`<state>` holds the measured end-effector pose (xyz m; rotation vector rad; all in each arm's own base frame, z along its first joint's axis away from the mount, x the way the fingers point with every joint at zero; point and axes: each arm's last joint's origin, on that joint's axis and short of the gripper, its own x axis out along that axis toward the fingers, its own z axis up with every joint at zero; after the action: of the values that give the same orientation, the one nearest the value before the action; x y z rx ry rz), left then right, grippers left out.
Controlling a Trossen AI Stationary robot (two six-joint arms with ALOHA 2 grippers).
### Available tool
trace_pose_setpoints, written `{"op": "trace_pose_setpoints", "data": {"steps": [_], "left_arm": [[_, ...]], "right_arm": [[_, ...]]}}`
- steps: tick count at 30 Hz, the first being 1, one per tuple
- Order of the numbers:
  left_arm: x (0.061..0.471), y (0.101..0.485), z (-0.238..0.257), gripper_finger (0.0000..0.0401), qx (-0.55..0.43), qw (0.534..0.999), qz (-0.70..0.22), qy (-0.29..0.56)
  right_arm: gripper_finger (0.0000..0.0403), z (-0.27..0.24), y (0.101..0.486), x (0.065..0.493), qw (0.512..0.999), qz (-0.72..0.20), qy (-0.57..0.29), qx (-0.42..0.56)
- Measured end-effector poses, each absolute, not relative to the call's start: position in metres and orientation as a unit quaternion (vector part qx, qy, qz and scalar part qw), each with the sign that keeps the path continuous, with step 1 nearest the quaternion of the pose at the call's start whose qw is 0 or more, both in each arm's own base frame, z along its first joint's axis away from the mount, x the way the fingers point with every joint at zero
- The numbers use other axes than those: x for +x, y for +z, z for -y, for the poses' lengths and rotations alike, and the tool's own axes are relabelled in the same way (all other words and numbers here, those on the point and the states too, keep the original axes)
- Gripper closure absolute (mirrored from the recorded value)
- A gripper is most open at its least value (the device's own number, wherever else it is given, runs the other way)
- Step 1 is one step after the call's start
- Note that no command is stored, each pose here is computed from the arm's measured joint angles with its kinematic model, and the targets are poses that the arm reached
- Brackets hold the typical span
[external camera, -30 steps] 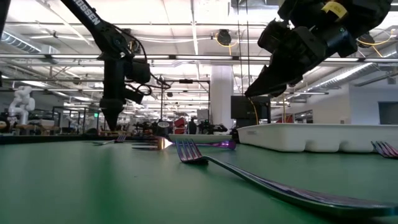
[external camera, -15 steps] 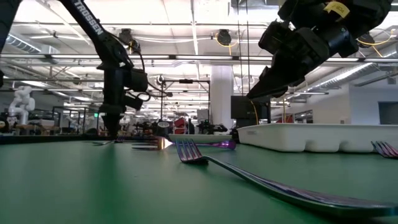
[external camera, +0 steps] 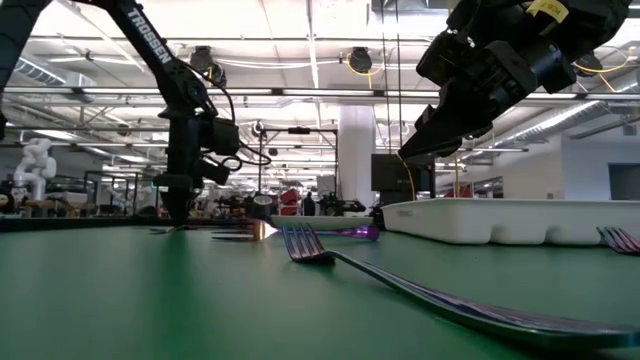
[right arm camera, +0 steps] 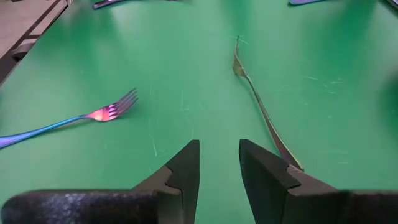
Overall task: Sort silverware
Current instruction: Put the iridescent knife into the white silverware tray
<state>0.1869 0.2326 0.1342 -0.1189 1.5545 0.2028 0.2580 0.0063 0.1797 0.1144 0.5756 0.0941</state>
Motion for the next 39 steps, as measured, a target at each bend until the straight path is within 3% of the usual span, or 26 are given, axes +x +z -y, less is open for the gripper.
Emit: {"op": "trace_pose_setpoints", "data": {"steps": [4, 12, 27, 39], "left_arm": [[0.187, 0.134, -0.233, 0.0294, -0.051, 0.708, -0.700, 0.086], [0.187, 0.134, -0.232, 0.0349, -0.052, 0.705, -0.702, 0.087], [0.186, 0.154, -0.233, 0.0355, -0.053, 0.690, -0.716, 0.092], [0.183, 0.219, -0.203, 0.0355, -0.055, 0.759, -0.640, 0.105]], "right_arm": [[0.0299, -0.006, 0.180, 0.258, 0.956, -0.283, 0.046, 0.056], [0.0299, -0.006, 0.180, 0.258, 0.956, -0.283, 0.046, 0.056], [0.0299, -0.006, 0.180, 0.258, 0.956, -0.283, 0.045, 0.054], [0.0299, 0.001, 0.187, 0.262, 0.969, -0.239, 0.034, 0.055]]}}
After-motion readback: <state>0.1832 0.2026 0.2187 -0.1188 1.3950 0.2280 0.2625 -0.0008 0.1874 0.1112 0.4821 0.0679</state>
